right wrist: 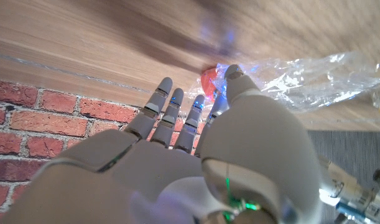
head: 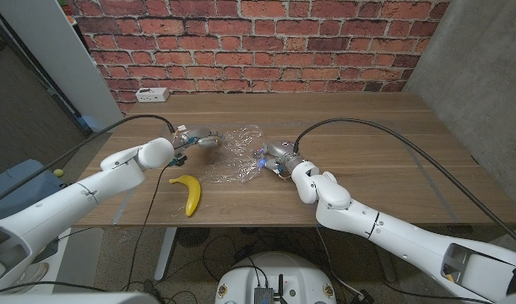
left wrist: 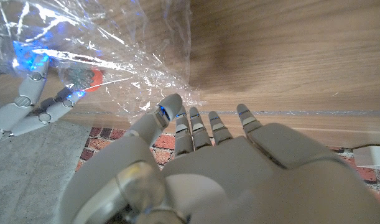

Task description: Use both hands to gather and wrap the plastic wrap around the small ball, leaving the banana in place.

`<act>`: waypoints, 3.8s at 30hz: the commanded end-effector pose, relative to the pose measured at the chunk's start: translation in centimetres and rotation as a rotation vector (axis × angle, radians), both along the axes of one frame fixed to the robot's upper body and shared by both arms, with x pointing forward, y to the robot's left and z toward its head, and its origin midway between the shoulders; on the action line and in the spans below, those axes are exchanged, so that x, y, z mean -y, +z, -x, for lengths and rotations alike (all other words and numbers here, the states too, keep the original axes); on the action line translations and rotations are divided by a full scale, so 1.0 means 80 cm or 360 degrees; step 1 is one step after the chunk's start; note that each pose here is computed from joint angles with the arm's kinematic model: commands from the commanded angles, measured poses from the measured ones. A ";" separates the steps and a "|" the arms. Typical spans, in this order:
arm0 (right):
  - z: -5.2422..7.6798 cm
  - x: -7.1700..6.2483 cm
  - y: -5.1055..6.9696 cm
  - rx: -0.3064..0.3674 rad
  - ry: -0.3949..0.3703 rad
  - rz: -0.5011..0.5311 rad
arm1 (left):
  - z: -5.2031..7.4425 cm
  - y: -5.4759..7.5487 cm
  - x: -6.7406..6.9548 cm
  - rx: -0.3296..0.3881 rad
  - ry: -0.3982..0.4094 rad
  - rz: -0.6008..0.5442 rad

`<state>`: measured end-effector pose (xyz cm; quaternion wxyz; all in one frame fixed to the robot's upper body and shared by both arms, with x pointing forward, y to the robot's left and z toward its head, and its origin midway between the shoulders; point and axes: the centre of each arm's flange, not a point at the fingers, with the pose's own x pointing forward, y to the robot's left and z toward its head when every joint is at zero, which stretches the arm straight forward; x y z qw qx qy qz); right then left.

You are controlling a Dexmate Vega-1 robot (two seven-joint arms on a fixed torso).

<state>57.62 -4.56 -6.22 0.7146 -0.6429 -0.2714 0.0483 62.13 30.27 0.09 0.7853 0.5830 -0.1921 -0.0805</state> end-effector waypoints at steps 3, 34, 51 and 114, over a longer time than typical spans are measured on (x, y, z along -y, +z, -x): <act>0.005 0.035 0.021 -0.0112 0.0283 -0.0681 | 0.015 -0.001 0.003 0.0057 0.0022 -0.0015; -0.027 0.026 0.063 -0.0258 0.0240 -0.0954 | 0.016 -0.003 0.022 -0.0056 0.0076 -0.0196; -0.054 -0.006 0.091 -0.0242 0.0116 -0.1049 | 0.010 -0.001 0.023 -0.0117 0.0106 -0.0218; -0.153 -0.160 0.116 -0.0113 -0.0257 -0.0238 | 0.009 0.000 -0.001 -0.0116 0.0126 -0.0099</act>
